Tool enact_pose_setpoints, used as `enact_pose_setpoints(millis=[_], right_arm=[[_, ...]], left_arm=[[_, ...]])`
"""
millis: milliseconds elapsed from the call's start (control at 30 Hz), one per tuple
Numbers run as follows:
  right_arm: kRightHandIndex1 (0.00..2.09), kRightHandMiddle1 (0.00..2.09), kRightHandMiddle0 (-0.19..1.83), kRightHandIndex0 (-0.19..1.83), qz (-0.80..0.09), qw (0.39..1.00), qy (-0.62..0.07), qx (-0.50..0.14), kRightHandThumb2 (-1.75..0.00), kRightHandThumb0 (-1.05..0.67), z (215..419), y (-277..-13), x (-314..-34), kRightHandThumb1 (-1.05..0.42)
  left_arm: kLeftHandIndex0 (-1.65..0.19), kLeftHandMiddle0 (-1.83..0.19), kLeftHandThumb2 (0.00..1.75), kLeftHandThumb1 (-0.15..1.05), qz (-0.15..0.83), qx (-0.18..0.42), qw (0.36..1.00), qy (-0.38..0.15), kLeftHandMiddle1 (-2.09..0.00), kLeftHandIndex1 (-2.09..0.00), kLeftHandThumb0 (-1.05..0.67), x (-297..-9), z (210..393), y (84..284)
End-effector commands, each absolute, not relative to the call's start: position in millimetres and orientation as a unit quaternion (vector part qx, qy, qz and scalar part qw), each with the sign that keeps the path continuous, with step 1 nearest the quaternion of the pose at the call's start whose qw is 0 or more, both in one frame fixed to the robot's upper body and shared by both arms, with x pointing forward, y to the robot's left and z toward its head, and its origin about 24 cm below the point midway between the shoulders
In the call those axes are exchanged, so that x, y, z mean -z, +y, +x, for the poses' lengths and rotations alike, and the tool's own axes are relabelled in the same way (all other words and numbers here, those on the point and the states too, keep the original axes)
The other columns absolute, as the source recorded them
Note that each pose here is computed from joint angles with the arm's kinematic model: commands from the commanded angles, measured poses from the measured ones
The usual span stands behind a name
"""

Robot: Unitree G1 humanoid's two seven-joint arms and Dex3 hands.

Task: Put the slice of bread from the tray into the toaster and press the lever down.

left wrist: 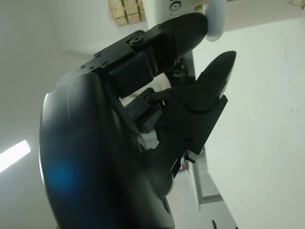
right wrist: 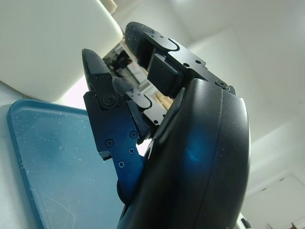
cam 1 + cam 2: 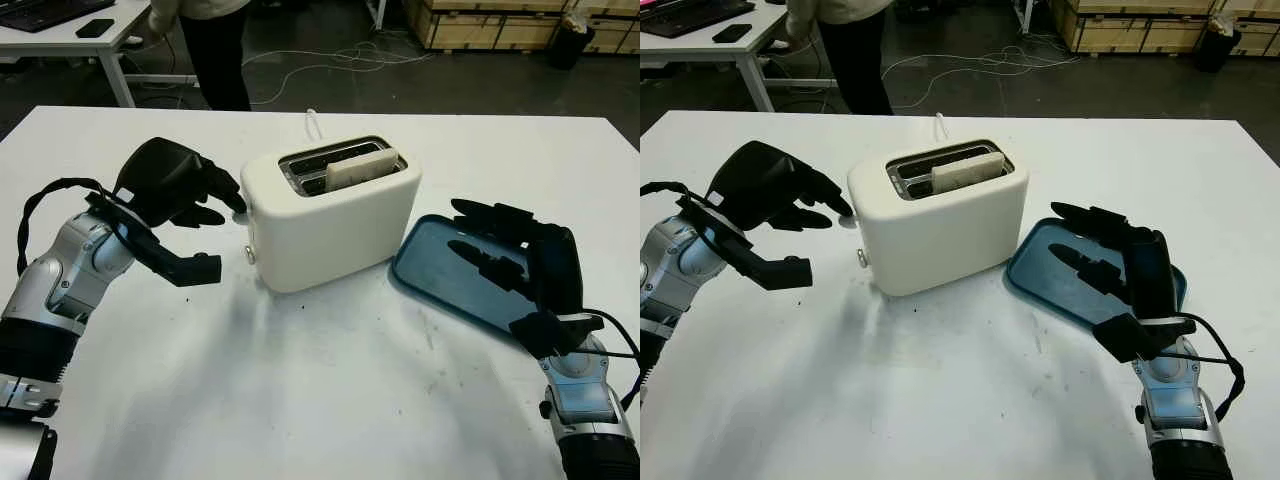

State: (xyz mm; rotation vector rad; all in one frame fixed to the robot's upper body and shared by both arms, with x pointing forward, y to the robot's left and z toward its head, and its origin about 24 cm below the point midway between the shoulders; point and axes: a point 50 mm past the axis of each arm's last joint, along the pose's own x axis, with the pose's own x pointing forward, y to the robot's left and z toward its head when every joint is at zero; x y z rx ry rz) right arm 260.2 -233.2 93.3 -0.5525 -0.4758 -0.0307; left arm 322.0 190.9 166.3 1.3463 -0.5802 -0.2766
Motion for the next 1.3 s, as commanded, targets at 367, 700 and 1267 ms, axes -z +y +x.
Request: enact_pose_setpoints(millis=[367, 700, 1267], right_arm=[[0.00, 0.00, 0.95, 1.06, -0.261, 0.935, -0.239, 0.015, 0.00, -0.30, 259.7, -230.8, -93.5, -0.81], [0.00, 0.00, 0.95, 1.06, -0.267, 0.934, -0.237, 0.015, 0.00, -0.29, 259.2, -230.8, -94.0, -0.81], [0.00, 0.00, 0.95, 1.05, -0.273, 0.931, -0.241, 0.016, 0.00, -0.32, 259.6, -233.2, -95.3, -0.82]], left_arm=[[-1.39, -1.20, 0.00, 0.59, 0.603, 0.140, 0.738, -0.267, -0.76, -0.07, -0.19, -163.2, 321.2, 187.0], [-1.40, -1.18, 0.00, 0.59, 0.590, 0.143, 0.753, -0.254, -0.78, -0.06, -0.13, -158.7, 319.8, 185.9], [-1.29, -0.88, 0.01, 0.77, 0.419, 0.189, 0.885, -0.071, -1.28, 0.00, 0.01, -15.1, 275.3, 102.9]])
